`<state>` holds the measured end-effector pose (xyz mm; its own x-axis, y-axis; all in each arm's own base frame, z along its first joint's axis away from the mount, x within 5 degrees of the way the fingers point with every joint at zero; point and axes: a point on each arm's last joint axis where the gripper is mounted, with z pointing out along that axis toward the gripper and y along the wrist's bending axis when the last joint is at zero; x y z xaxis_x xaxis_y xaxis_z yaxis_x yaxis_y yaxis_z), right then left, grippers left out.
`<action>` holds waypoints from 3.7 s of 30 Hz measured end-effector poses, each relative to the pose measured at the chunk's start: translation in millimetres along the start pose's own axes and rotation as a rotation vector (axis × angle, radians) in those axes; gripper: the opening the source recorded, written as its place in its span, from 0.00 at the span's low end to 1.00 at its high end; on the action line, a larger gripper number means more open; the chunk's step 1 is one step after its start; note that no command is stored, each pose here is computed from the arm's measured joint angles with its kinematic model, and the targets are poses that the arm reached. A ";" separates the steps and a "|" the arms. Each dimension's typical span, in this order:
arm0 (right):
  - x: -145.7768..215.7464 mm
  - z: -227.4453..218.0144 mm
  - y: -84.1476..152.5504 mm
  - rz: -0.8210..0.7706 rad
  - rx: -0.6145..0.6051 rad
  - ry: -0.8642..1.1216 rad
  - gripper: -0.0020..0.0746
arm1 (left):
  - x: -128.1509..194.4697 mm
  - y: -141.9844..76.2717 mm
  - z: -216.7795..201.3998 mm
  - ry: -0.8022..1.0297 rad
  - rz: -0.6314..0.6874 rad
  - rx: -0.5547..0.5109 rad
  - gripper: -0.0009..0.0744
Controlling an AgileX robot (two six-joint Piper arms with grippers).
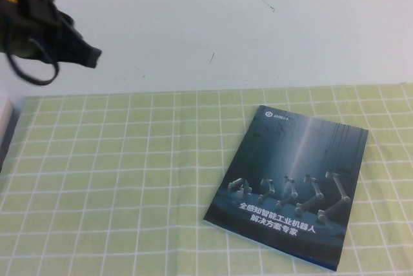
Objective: Close book
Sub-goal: 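Close the open booklet and leave it lying on the table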
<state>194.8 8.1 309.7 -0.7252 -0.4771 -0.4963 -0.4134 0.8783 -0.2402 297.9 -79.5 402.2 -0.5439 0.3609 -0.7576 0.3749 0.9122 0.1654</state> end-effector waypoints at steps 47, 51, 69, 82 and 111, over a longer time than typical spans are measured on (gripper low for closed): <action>135.9 3.0 85.7 0.141 -0.012 -0.424 0.02 | 228.6 -41.7 -124.7 -0.560 -0.026 -0.204 0.01; 135.8 3.0 85.7 0.142 -0.013 -0.425 0.02 | 249.3 -39.8 -122.3 -0.591 -0.076 -0.330 0.01; 135.8 3.0 85.7 0.142 -0.013 -0.425 0.02 | 333.3 -56.7 -56.3 -0.376 -0.298 -0.284 0.01; 135.8 2.9 85.8 0.142 -0.013 -0.425 0.02 | 333.7 -56.8 -56.4 -0.370 -0.305 -0.282 0.01; 137.0 0.7 87.4 0.128 -0.011 -0.459 0.02 | 333.8 -56.9 -56.4 -0.371 -0.314 -0.280 0.01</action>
<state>59.7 19.5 220.1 -0.4536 -0.3001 -0.8391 -0.3446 0.9274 -0.1454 52.7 0.0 175.6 -0.2775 0.0172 -0.9606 -0.0037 0.9998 0.0190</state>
